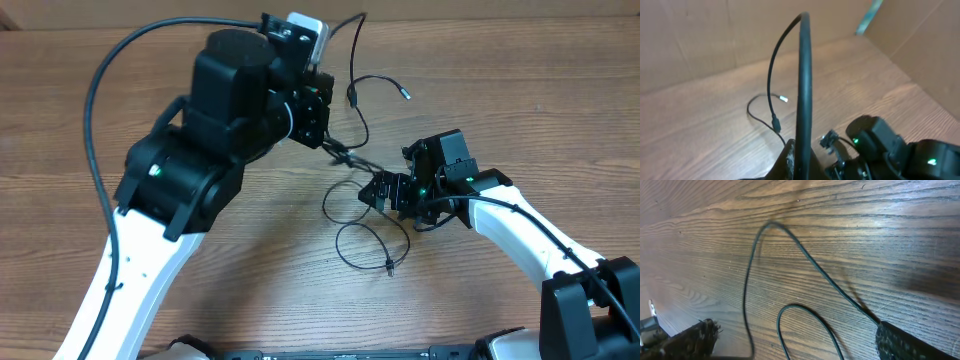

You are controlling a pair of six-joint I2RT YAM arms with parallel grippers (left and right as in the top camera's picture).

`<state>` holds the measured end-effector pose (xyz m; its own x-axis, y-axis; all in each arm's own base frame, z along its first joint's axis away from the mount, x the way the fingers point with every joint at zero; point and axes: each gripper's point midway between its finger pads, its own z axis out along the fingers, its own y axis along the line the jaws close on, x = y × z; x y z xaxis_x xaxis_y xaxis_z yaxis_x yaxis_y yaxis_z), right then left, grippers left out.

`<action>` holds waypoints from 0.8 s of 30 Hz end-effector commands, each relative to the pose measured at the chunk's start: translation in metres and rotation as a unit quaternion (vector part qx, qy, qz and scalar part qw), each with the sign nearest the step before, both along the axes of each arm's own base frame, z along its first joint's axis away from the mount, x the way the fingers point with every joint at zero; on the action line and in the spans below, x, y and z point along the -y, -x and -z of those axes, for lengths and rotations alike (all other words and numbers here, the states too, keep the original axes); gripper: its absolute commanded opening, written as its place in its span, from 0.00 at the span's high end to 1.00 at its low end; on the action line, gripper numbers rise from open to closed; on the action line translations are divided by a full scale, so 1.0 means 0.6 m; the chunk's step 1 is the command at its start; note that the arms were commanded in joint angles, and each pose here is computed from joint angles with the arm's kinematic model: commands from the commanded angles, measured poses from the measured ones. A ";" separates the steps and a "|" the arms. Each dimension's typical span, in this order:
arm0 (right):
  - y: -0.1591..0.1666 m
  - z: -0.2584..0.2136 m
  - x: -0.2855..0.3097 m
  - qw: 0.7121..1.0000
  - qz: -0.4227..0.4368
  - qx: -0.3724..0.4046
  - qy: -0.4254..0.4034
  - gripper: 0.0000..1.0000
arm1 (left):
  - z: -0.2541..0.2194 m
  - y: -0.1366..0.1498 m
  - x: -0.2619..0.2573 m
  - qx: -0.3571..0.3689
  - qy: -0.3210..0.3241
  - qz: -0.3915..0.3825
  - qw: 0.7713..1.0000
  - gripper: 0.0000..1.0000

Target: Untangle cables

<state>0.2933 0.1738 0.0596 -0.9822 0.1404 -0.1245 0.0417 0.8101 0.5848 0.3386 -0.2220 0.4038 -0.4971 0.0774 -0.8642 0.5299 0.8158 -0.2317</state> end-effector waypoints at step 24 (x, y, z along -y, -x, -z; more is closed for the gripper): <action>-0.014 -0.076 -0.007 0.984 -0.008 -0.013 -0.177 0.00 | 0.016 0.004 -0.056 -0.035 -0.021 -0.092 0.995 0.96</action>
<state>0.2999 0.1687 0.0920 -0.9831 0.1777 -0.0439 0.0757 0.6127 0.7867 0.3445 -0.1843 0.3832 -0.6097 -0.1022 -0.7860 0.2389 0.9219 -0.3051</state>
